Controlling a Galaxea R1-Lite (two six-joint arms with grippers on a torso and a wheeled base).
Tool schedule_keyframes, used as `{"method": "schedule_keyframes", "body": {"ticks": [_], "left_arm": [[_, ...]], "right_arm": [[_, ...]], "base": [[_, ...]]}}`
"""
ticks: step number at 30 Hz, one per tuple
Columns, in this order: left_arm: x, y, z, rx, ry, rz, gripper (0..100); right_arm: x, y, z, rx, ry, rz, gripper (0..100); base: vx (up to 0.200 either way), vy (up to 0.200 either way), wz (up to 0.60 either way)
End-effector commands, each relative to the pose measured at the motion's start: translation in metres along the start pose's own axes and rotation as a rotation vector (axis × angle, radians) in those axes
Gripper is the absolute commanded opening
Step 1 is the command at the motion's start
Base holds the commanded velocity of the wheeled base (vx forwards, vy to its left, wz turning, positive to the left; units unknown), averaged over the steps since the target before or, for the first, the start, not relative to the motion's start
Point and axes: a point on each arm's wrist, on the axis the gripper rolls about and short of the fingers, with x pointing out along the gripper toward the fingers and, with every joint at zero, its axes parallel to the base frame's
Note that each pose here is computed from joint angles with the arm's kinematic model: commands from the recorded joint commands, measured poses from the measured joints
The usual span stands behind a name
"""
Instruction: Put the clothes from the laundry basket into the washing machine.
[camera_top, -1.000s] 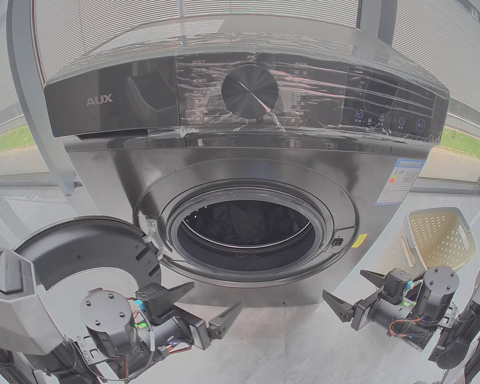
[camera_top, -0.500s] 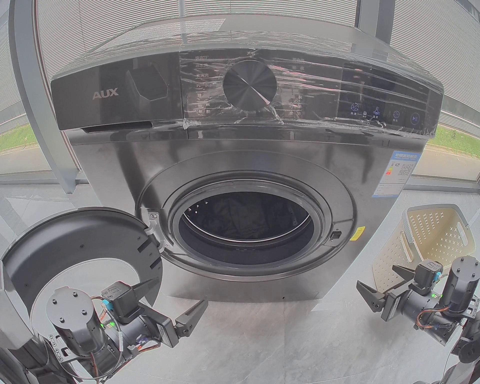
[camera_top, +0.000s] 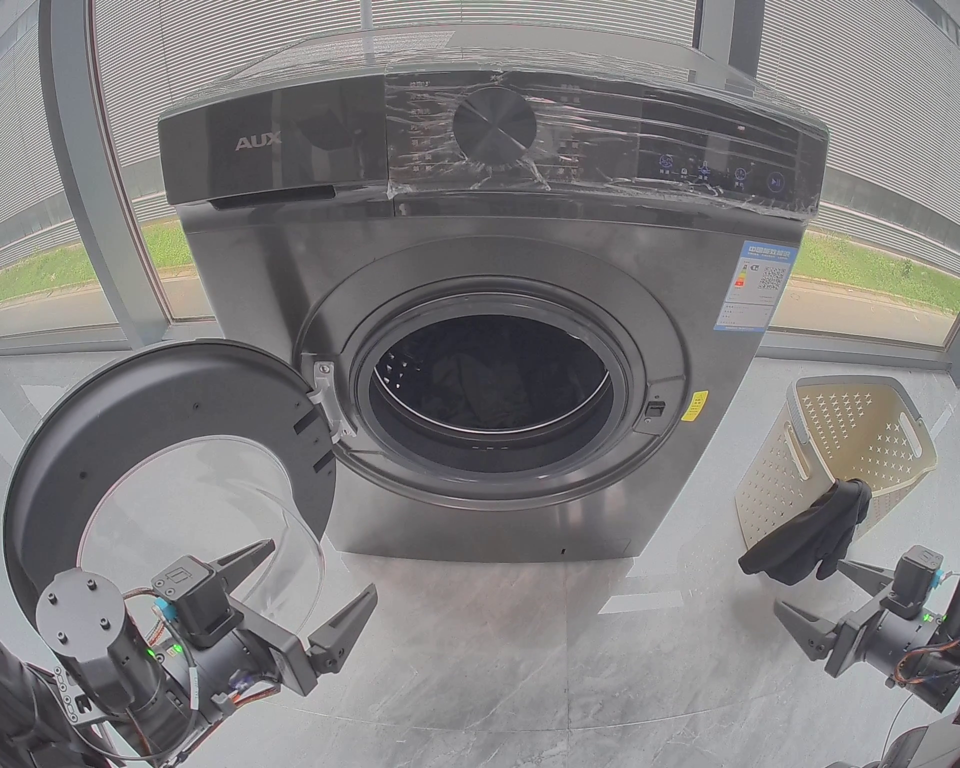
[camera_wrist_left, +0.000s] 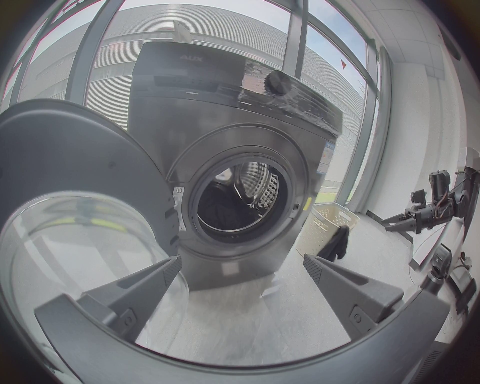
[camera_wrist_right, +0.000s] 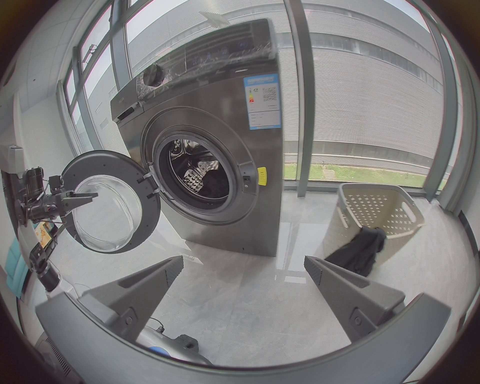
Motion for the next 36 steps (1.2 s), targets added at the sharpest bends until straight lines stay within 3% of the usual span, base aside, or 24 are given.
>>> {"method": "schedule_keyframes", "body": {"ticks": [1, 4, 8, 11, 12, 15, 17, 19, 25, 31, 34, 36], "left_arm": [[-0.033, 0.012, 0.010, -0.001, -0.017, 0.021, 100], [-0.051, 0.017, 0.012, 0.000, -0.016, 0.018, 100], [-0.067, 0.022, 0.016, -0.012, -0.046, 0.018, 100], [-0.103, 0.039, 0.002, -0.047, 0.009, 0.070, 100], [-0.111, 0.042, -0.002, -0.067, 0.022, 0.079, 100], [-0.129, 0.049, -0.011, -0.090, 0.014, 0.097, 100], [-0.139, 0.053, -0.016, -0.105, -0.006, 0.154, 100], [-0.142, 0.055, -0.018, -0.106, -0.009, 0.170, 100], [-0.166, 0.060, -0.036, -0.105, -0.068, 0.352, 100], [-0.176, 0.057, -0.049, -0.117, -0.085, 0.403, 100], [-0.178, 0.055, -0.049, -0.083, -0.117, 0.441, 100], [-0.180, 0.053, -0.050, -0.049, -0.132, 0.471, 100]], "right_arm": [[-0.037, -0.018, -0.007, 0.049, -0.081, -0.070, 100], [-0.055, -0.026, -0.015, 0.074, -0.126, -0.138, 100], [-0.068, -0.029, -0.021, 0.083, -0.163, -0.156, 100], [-0.089, -0.034, -0.037, 0.098, -0.235, -0.243, 100], [-0.093, -0.034, -0.043, 0.091, -0.237, -0.250, 100], [-0.103, -0.033, -0.059, 0.062, -0.253, -0.234, 100], [-0.108, -0.032, -0.067, 0.064, -0.284, -0.229, 100], [-0.108, -0.032, -0.067, 0.069, -0.288, -0.237, 100], [-0.109, -0.033, -0.065, 0.072, -0.303, -0.355, 100], [-0.109, -0.034, -0.066, 0.080, -0.304, -0.405, 100], [-0.111, -0.029, -0.069, 0.062, -0.325, -0.480, 100], [-0.112, -0.027, -0.070, 0.042, -0.332, -0.436, 100]], "base": [[0.000, 0.000, 0.00], [0.000, 0.000, 0.00], [0.000, 0.000, 0.00], [0.000, 0.000, 0.00], [0.000, 0.000, 0.00], [0.000, 0.000, 0.00], [0.000, 0.000, 0.00], [0.000, 0.000, 0.00], [0.000, 0.000, 0.00], [0.000, 0.000, 0.00], [0.000, 0.000, 0.00], [0.000, 0.000, 0.00]]}}
